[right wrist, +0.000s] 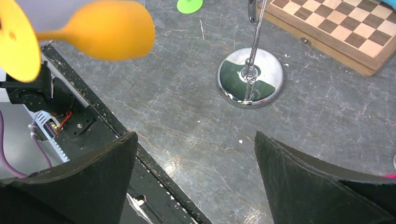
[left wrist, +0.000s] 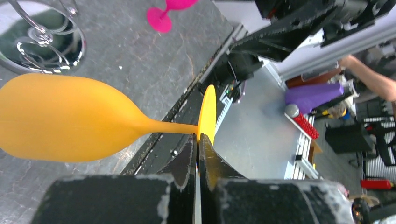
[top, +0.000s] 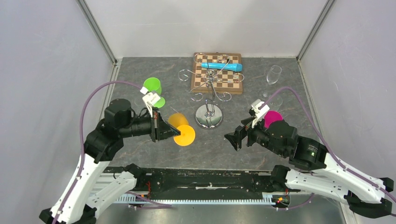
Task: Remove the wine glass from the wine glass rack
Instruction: Place the wine glass at the center of the board.
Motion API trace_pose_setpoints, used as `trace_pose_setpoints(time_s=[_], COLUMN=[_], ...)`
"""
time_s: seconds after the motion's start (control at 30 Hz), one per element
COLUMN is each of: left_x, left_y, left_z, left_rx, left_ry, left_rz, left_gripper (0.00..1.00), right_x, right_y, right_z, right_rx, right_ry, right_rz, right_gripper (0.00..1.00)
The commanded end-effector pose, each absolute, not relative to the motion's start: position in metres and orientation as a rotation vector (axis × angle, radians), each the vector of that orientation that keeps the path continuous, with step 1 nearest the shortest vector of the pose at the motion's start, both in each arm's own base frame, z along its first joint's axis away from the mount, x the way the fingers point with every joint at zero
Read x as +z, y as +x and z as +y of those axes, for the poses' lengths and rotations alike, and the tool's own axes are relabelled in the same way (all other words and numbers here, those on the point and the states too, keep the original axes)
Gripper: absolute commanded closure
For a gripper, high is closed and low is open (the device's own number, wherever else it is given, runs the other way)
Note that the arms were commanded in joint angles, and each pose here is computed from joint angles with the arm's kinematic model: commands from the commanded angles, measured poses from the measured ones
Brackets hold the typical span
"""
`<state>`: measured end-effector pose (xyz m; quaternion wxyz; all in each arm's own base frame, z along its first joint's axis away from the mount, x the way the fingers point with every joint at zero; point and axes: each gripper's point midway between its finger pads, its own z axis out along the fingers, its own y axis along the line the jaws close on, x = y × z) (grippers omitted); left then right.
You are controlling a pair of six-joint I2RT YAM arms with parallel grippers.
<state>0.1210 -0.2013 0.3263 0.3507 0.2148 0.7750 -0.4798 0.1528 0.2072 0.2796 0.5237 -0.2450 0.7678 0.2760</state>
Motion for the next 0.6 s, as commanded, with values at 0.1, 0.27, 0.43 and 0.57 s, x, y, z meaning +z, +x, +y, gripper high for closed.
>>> trace_pose_setpoints(time_s=[0.1, 0.27, 0.43, 0.57], left_x=[0.303, 0.287, 0.28, 0.271], left_y=[0.113, 0.106, 0.099, 0.09], left_z=[-0.228, -0.25, -0.269, -0.285], left_rx=[-1.198, -1.147, -1.082, -1.027], left_ry=[0.692, 0.8, 0.906, 0.982], left_rz=[1.984, 1.991, 1.968, 1.954], left_gripper=[0.98, 0.98, 0.98, 0.98], right_x=[0.284, 0.277, 0.268, 0.26], right_y=[0.146, 0.144, 0.142, 0.137], right_z=[0.207, 0.208, 0.209, 0.213], right_rx=[0.741, 0.769, 0.785, 0.829], right_ry=[-0.506, -0.473, -0.45, -0.434], right_rz=[1.861, 1.892, 1.92, 1.943], right_gripper=[0.02, 0.02, 0.02, 0.02])
